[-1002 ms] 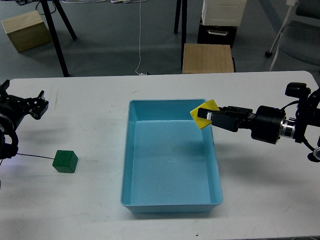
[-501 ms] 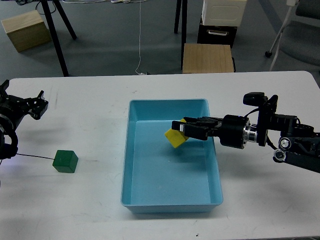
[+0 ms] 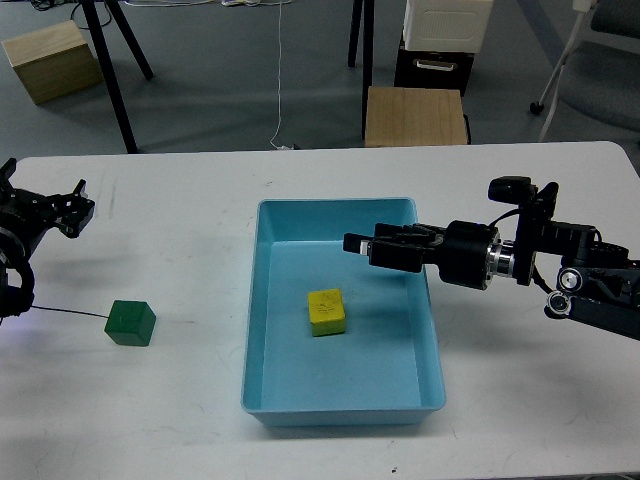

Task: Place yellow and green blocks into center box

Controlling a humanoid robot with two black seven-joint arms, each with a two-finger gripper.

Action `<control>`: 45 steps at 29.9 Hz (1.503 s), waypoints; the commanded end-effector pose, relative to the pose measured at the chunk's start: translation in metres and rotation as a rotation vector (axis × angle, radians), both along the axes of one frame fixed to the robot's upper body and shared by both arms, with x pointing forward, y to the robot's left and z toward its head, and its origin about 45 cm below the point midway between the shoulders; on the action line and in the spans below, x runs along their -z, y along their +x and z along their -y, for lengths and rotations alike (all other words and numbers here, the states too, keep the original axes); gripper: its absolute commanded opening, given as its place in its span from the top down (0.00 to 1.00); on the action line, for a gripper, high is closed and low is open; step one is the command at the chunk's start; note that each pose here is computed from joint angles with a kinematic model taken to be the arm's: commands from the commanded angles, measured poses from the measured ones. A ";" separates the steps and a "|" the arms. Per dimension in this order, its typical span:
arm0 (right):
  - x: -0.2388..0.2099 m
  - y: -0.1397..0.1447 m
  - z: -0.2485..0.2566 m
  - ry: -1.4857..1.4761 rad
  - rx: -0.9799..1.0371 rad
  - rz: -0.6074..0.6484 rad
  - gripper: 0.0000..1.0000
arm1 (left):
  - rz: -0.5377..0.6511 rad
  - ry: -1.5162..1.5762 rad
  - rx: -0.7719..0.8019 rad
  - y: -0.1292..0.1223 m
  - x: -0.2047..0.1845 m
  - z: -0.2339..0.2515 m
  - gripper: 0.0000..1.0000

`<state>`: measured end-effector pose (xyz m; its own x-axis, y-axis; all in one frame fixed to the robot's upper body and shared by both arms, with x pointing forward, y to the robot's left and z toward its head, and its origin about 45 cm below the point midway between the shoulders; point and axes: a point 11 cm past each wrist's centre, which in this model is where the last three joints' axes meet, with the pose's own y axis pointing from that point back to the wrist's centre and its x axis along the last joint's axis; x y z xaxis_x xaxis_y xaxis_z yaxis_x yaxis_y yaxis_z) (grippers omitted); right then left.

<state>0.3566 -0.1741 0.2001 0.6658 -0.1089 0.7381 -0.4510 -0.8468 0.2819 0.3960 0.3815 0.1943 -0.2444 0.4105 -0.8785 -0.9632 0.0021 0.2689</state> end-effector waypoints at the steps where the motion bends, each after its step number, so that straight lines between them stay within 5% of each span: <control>1: -0.004 0.003 -0.001 0.002 0.001 0.008 0.00 | 0.004 0.005 -0.016 0.000 0.000 -0.002 0.00; 11: -0.016 0.012 0.007 0.038 0.049 0.018 0.00 | 0.033 0.185 -0.108 -0.001 -0.006 -0.020 0.00; 19: -0.110 0.060 0.097 0.357 0.429 0.047 0.00 | 0.019 0.193 -0.083 0.000 -0.001 -0.012 0.00; 24: -0.142 0.064 0.168 0.496 0.648 0.043 0.00 | 0.019 0.189 -0.075 0.001 -0.001 -0.008 0.00; 34: -0.093 0.033 0.231 0.437 0.870 0.017 0.00 | 0.012 0.192 -0.079 0.000 0.000 -0.010 0.00; 45: -0.042 0.009 0.263 0.724 1.173 -0.256 0.00 | 0.005 0.194 -0.086 -0.003 0.002 -0.014 0.00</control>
